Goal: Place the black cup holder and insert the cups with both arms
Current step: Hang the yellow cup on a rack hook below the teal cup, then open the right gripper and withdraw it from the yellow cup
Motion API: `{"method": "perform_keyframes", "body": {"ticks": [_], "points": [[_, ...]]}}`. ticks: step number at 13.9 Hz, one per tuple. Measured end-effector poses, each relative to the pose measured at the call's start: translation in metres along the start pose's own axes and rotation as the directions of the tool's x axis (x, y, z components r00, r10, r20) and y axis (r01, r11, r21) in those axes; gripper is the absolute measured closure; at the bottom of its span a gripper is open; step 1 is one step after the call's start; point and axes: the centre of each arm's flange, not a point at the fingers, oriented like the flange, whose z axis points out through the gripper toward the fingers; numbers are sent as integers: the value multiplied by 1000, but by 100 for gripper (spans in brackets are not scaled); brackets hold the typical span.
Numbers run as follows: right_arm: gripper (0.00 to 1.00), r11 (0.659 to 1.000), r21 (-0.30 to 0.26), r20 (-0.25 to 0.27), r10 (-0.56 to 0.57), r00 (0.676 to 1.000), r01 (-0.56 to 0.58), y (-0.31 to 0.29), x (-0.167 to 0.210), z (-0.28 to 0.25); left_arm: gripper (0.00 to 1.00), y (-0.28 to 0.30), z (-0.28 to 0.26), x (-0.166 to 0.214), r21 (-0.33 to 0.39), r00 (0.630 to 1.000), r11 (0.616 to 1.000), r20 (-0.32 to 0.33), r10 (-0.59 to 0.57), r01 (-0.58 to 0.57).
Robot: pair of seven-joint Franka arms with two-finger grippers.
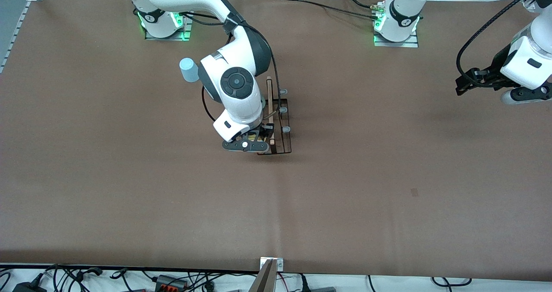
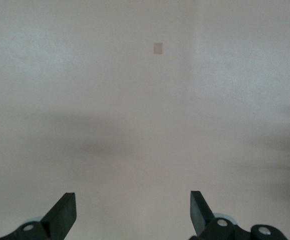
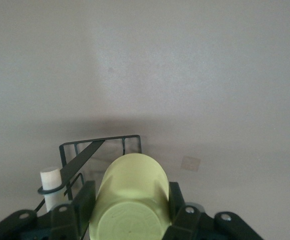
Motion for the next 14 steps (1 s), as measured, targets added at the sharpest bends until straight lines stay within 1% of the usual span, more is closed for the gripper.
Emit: {"method": "perform_keyframes", "body": {"ticks": [2,3,5,7,8,11,14], "points": [[13,1000,5,-10,3,1000,-3,1,2,-4,0,0,0,0,0,1000,1000,0,0,0],[2,1000,9,-17,5,1000,-5,2,4,-8,0,0,0,0,0,1000,1000,0,0,0],[0,1000,29,-45,13,999,-12,6,10,-31,0,0,0,0,0,1000,1000,0,0,0],[0,998,60,-87,27,996,-22,18,17,-70,0,0,0,0,0,1000,1000,0,0,0],[0,998,64,-92,25,995,-19,30,21,-90,0,0,0,0,0,1000,1000,0,0,0],[0,999,9,-24,-44,999,45,95,41,-119,0,0,0,0,0,1000,1000,0,-1,1],[0,999,8,-21,-46,999,46,168,70,-147,0,-1,0,0,0,1000,1000,0,-1,1]]}}
